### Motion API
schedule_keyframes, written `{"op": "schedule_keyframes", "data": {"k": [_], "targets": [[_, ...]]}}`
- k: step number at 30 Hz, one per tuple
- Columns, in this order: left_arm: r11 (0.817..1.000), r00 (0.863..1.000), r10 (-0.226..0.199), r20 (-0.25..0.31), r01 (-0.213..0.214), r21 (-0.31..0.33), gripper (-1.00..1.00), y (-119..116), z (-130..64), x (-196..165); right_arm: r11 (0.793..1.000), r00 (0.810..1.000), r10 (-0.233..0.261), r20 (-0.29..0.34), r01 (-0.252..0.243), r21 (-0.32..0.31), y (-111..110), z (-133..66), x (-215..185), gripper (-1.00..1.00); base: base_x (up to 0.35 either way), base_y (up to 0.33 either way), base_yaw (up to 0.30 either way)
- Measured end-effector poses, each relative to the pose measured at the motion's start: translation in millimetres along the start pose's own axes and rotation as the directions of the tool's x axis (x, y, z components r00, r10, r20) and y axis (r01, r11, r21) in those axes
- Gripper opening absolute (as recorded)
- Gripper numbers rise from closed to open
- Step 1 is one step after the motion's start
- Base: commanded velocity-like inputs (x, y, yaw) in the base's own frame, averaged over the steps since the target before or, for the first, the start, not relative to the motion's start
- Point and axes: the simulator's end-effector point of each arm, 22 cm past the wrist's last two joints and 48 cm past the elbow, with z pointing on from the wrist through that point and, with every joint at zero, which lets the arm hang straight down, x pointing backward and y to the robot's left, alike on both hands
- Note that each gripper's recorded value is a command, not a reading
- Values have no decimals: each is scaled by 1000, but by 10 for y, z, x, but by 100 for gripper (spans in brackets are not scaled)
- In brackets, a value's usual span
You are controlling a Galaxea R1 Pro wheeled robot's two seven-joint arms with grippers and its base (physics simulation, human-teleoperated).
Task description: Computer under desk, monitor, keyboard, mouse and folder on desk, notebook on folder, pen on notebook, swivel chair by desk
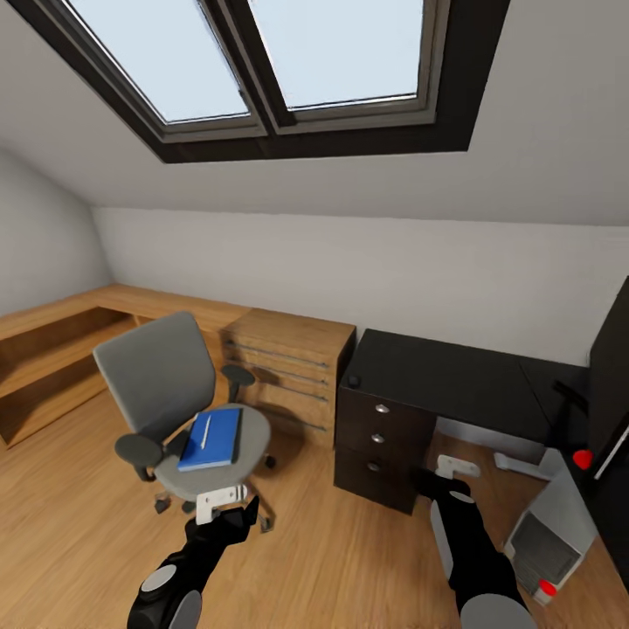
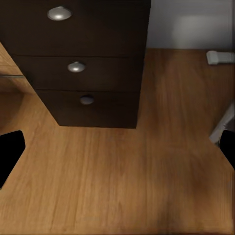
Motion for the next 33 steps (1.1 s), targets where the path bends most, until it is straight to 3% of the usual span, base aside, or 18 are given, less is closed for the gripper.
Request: {"op": "schedule_keyframes", "data": {"k": [22, 33], "targets": [[1000, 1000, 2, 0, -2, 7, 100, -35, -4, 2, 1000, 1000, -18, 16, 18, -10, 65, -17, -73, 100, -322, 67, -8], [1000, 1000, 3, 0, -3, 7, 100, -36, -4, 3, 999, 994, -15, 108, 12, 32, -184, -240, -409, 100, -335, 2, 0]]}}
